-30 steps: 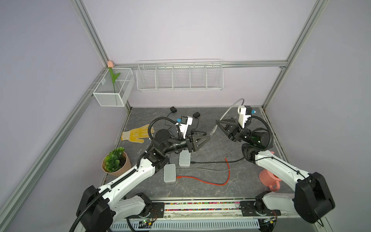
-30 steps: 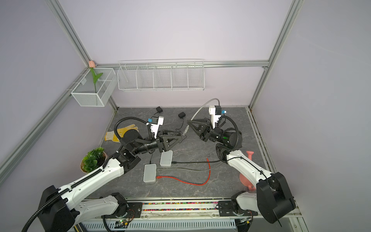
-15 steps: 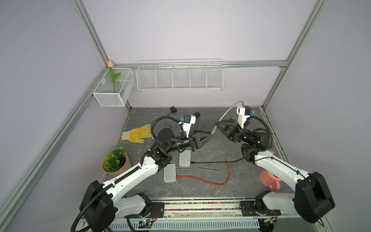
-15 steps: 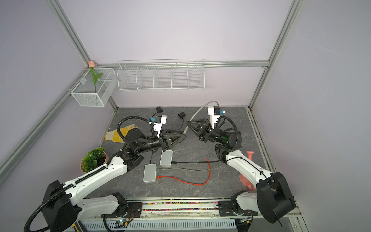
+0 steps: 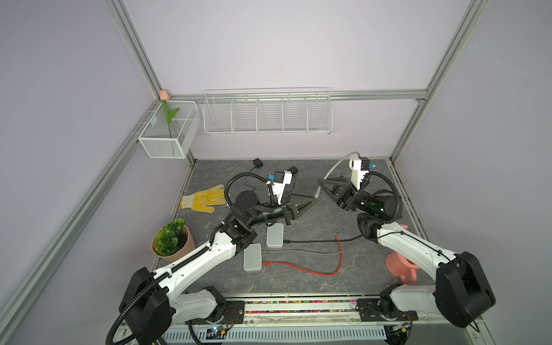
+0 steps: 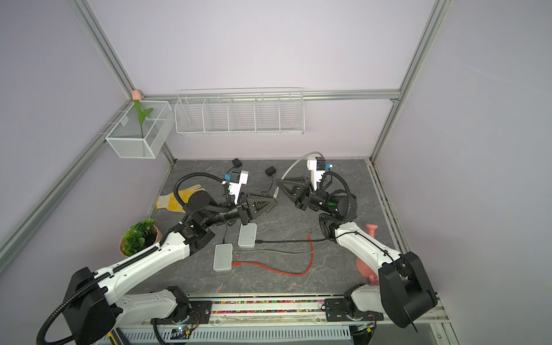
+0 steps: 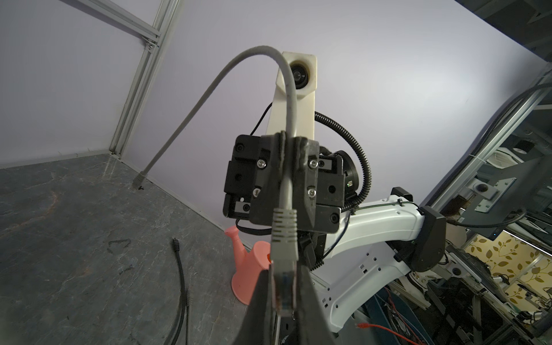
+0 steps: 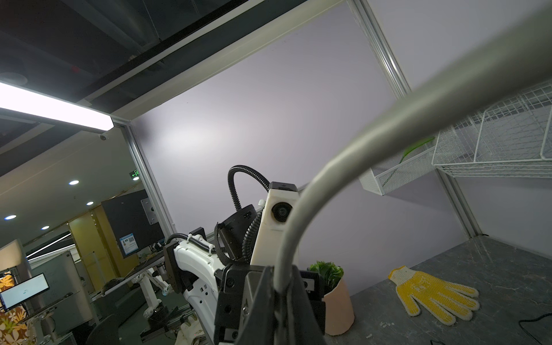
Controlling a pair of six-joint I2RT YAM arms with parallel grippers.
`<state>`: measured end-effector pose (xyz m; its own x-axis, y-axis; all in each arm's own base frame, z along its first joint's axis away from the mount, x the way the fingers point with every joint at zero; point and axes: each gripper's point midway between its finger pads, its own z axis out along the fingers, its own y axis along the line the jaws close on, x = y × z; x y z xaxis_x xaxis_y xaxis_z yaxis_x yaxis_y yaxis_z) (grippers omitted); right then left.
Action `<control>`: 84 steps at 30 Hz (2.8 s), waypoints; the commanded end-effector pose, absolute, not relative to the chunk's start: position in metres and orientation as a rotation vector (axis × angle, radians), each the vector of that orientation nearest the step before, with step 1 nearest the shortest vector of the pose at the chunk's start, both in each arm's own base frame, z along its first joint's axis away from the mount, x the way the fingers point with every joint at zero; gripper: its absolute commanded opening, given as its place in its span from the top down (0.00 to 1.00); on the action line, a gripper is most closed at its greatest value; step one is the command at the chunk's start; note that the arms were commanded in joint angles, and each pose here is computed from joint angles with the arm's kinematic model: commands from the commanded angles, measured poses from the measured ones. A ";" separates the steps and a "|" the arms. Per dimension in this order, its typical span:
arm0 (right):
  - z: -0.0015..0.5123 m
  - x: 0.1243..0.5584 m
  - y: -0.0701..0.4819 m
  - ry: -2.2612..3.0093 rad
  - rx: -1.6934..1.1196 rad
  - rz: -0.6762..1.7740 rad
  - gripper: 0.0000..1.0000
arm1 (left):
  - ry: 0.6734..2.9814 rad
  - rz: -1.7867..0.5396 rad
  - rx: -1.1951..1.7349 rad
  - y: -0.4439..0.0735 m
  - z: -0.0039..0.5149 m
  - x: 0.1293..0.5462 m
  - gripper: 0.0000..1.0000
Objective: Insert the plug into the switch port
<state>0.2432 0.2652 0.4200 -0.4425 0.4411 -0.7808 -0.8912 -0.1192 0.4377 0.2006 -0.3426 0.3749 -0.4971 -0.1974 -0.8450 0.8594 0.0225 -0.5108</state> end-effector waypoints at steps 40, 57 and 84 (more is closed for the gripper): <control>0.307 0.196 0.224 1.853 -1.355 0.647 0.38 | 1.977 -1.057 1.093 -0.329 0.247 0.215 1.00; 0.264 0.207 0.273 1.879 -1.685 0.601 0.45 | 2.017 -1.030 1.143 -0.314 0.227 0.193 1.00; 0.222 0.208 0.300 1.926 -1.873 0.739 0.42 | 1.954 -1.068 1.150 -0.303 0.244 0.175 1.00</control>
<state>0.2154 0.2931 0.2376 -0.0695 -0.7887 -0.6109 -0.9970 0.0336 0.0700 0.1841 -0.2942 0.2179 -0.5293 0.4165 -0.7392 0.8379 0.3934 -0.3784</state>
